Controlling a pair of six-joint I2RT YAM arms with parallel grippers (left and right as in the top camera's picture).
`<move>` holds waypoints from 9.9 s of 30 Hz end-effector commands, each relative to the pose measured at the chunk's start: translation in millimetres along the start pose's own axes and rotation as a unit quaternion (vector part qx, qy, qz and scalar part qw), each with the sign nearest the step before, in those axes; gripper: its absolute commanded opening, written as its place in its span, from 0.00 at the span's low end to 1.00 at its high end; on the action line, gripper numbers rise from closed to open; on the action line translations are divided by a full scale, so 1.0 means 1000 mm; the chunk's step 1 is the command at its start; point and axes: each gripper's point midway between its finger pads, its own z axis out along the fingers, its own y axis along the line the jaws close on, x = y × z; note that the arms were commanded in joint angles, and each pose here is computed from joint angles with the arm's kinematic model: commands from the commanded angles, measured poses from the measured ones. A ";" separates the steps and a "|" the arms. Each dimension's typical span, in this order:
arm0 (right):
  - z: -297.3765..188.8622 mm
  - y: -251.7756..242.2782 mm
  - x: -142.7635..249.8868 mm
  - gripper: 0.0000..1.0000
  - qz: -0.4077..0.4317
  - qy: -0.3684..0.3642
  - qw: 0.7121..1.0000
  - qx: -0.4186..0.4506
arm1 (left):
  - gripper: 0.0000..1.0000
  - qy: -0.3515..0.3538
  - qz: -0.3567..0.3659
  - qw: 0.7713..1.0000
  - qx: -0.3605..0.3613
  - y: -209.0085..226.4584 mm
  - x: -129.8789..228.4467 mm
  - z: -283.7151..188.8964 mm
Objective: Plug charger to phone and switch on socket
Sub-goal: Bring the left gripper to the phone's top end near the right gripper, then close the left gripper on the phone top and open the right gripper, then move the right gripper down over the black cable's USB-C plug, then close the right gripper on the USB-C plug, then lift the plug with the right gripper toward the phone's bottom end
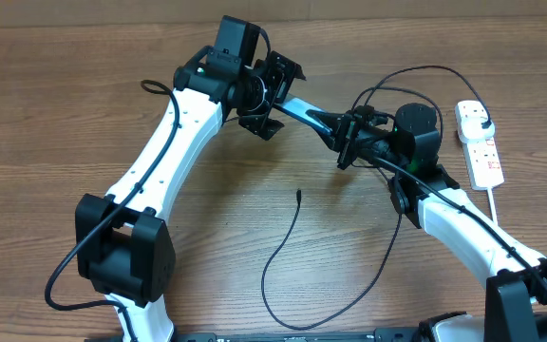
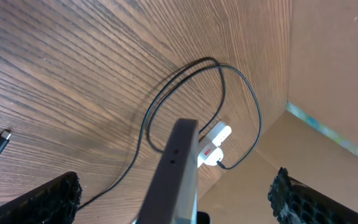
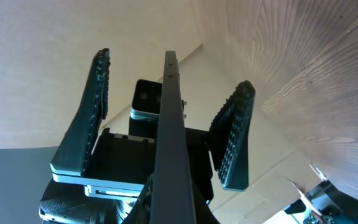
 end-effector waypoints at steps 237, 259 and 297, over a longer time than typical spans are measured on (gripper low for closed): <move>0.002 -0.211 -0.069 0.41 -0.458 -0.110 0.663 0.582 | 0.04 0.034 0.325 0.929 0.172 -0.003 -0.109 -0.114; 0.005 -0.210 -0.069 0.09 -0.460 -0.111 0.666 0.576 | 0.04 0.034 0.324 0.929 0.172 -0.002 -0.109 -0.114; 0.058 -0.080 0.038 0.04 -0.437 0.215 0.840 0.238 | 0.04 0.054 0.324 0.896 0.299 -0.063 -0.098 -0.147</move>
